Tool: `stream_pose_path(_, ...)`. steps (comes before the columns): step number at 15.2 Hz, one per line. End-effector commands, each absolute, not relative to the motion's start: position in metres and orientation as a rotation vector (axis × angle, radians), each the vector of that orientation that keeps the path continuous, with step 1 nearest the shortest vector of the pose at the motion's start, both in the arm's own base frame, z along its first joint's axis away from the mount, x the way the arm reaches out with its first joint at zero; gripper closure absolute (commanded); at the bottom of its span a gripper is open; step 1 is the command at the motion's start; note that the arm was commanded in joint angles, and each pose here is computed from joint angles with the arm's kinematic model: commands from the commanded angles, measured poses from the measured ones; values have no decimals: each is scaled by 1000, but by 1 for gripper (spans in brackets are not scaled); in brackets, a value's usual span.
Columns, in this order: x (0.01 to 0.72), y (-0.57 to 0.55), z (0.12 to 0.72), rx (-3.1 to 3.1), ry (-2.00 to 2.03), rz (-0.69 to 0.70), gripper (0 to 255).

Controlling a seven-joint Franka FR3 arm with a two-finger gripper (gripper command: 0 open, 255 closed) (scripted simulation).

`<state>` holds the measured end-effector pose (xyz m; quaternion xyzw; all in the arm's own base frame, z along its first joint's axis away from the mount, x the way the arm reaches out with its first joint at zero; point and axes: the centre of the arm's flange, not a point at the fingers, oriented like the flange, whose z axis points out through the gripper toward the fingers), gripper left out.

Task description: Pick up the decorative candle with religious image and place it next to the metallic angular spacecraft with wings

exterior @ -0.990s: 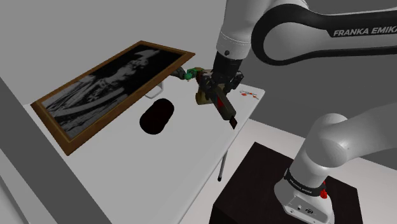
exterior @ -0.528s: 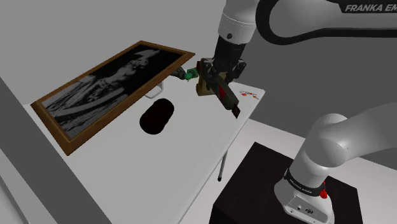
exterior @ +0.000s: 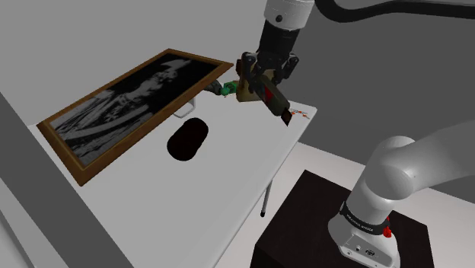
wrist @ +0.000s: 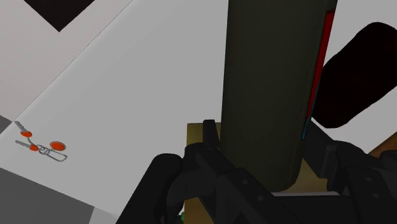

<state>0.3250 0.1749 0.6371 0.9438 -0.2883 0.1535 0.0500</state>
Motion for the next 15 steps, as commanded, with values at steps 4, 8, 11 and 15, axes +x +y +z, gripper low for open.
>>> stream_pose_path(4, 324, 175, 664, 2874, -878, 469, 255)
stream_pose_path(8, 324, 175, 686, 2874, -878, 469, 255)
stream_pose_path(11, 335, 151, 691, 2874, -878, 469, 255)
stream_pose_path(15, 356, 103, 691, 2874, -878, 469, 255)
